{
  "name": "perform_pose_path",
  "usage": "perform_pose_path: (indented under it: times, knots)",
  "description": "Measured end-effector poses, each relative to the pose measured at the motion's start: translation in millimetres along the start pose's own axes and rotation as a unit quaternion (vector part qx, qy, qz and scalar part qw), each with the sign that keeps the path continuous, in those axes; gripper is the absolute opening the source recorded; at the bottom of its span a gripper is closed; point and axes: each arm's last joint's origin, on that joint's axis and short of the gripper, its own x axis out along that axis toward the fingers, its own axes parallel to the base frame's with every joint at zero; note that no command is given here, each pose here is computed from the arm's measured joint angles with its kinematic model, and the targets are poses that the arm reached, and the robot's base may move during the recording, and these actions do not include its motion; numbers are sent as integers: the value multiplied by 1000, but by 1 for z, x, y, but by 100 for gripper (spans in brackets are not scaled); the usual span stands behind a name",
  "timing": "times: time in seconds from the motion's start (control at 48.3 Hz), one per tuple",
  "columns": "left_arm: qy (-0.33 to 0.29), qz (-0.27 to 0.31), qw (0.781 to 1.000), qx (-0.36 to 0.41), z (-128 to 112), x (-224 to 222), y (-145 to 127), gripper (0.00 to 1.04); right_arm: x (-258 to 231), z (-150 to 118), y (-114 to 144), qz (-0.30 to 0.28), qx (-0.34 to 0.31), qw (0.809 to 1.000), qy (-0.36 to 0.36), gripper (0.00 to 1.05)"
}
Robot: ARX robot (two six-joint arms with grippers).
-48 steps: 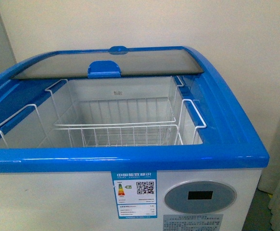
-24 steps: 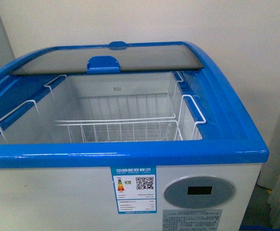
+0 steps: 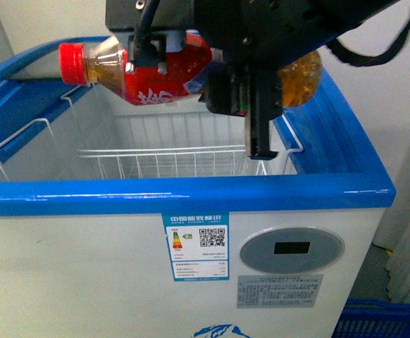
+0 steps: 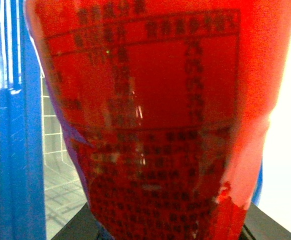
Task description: Put drink in fridge
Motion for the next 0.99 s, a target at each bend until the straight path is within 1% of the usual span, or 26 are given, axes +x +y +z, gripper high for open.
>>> perform_pose_path:
  times: [0.083, 0.269, 0.497, 0.662, 0.786, 0.89, 0.993]
  knots:
    - [0, 0, 1000, 0, 0, 0, 0, 3, 29, 0, 1, 1, -2, 1000, 10, 38]
    - [0, 0, 1000, 0, 0, 0, 0, 3, 61, -1, -2, -4, -2, 1000, 18, 38]
    - [0, 0, 1000, 0, 0, 0, 0, 3, 100, -11, 5, -15, 4, 999, 29, 38]
    - [0, 0, 1000, 0, 0, 0, 0, 3, 117, -20, 13, -24, 8, 999, 42, 38]
    - [0, 0, 1000, 0, 0, 0, 0, 3, 130, -30, 21, -42, 8, 998, 55, 38]
    - [0, 0, 1000, 0, 0, 0, 0, 3, 139, -35, 31, -36, 10, 997, 61, 38]
    - [0, 0, 1000, 0, 0, 0, 0, 3, 151, -38, 48, -25, 13, 998, 62, 38]
